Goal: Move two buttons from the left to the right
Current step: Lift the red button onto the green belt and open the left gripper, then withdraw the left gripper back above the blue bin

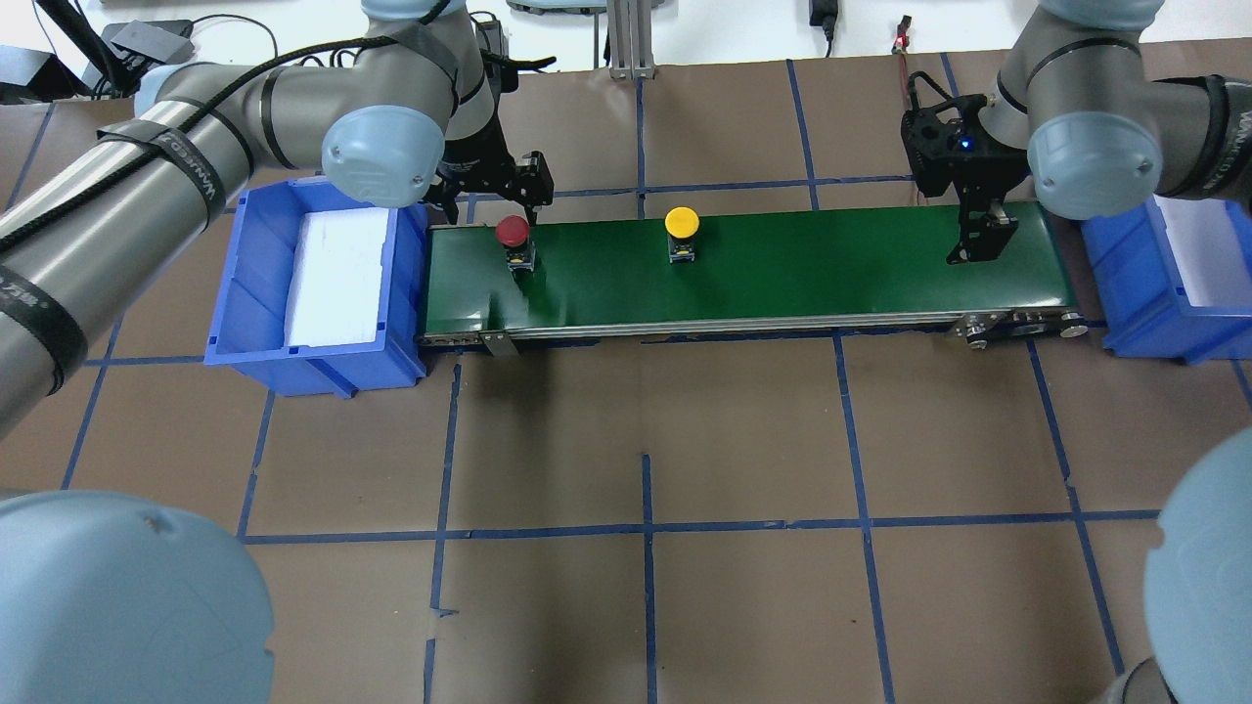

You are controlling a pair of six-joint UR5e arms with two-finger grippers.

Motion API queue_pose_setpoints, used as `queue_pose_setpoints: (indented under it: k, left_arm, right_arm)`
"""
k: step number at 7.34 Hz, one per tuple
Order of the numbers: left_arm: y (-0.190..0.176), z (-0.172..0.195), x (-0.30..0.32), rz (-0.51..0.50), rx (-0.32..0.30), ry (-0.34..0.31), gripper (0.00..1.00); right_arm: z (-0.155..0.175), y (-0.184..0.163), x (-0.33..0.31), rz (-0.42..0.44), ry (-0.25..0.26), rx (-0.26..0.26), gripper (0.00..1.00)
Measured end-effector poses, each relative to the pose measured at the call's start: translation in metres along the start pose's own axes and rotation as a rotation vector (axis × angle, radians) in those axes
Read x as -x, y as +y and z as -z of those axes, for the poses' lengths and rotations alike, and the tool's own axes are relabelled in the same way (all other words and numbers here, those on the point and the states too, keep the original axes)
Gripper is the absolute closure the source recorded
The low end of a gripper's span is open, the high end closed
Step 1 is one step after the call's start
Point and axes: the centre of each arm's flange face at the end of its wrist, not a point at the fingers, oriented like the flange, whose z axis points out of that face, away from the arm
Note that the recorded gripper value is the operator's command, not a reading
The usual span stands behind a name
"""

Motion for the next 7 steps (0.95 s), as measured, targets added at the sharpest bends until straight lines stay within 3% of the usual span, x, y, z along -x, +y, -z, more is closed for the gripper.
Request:
queue_pose_setpoints:
  k: [4,7]
  left_arm:
    - [0.059,0.143,0.088,0.104,-0.008,-0.031,0.00]
    - [0.124,0.188,0.098,0.141,-0.058,0.003,0.00]
  right_arm:
    - [0.002,0.000,0.001,0.000,0.002,0.002,0.00]
    - [0.004,-0.002,0.001,0.001,0.005,0.006,0.01]
